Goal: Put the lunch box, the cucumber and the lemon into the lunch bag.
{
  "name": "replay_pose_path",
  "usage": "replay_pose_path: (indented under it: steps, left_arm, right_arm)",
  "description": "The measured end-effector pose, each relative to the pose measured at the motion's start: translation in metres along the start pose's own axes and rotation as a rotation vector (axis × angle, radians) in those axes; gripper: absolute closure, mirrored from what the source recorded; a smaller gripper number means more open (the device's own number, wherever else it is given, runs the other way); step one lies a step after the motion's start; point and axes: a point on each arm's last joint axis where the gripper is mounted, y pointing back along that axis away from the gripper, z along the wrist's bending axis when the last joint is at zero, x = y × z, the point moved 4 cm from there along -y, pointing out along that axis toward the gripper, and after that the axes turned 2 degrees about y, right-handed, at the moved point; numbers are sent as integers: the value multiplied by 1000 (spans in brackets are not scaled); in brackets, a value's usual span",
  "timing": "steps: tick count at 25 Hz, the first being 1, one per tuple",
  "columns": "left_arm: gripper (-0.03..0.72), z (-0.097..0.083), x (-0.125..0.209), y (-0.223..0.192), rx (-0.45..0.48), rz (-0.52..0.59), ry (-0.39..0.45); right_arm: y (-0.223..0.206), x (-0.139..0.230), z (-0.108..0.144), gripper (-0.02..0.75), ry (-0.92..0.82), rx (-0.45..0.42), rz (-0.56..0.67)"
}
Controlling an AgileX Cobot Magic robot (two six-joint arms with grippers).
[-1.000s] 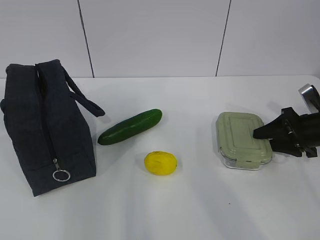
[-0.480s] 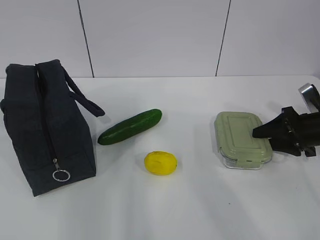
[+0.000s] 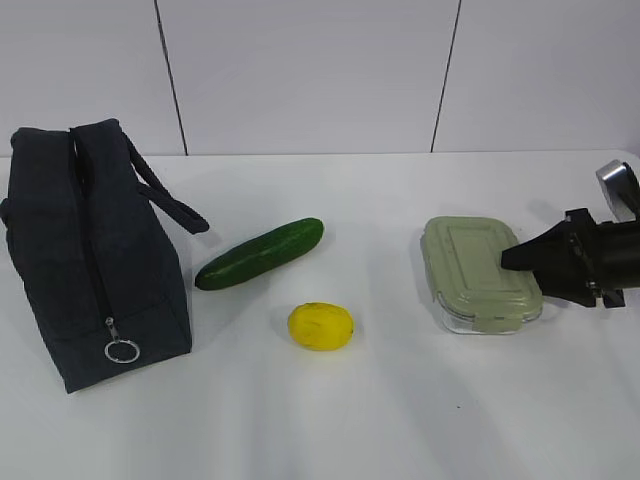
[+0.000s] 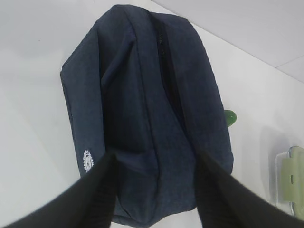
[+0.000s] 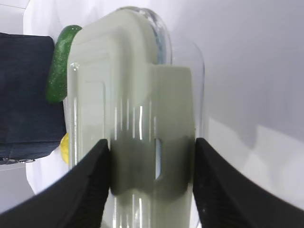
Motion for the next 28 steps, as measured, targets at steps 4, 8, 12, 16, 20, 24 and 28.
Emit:
replay_pose_path:
  steps: [4, 8, 12, 16, 20, 24, 28]
  left_arm:
    - [304, 0, 0, 0, 0, -2, 0]
    - [305, 0, -2, -1, 0, -17, -4]
    - [304, 3, -3, -7, -9, -6, -15]
    - [304, 5, -6, -23, 0, 5, 19]
    - [305, 8, -9, -47, 19, 25, 51]
    - [305, 15, -9, -75, 30, 52, 88]
    - [338, 23, -11, -97, 20, 47, 112]
  right_arm:
    - [0, 1, 4, 339, 4, -27, 6]
    - [0, 1, 5, 339, -3, -38, 12]
    - [2, -6, 7, 339, 5, -35, 13]
    - [4, -14, 9, 339, 7, -32, 2]
    - [5, -15, 11, 339, 12, -29, 3]
    - [8, -16, 16, 339, 24, -30, 3]
    - [9, -15, 16, 339, 26, -31, 7]
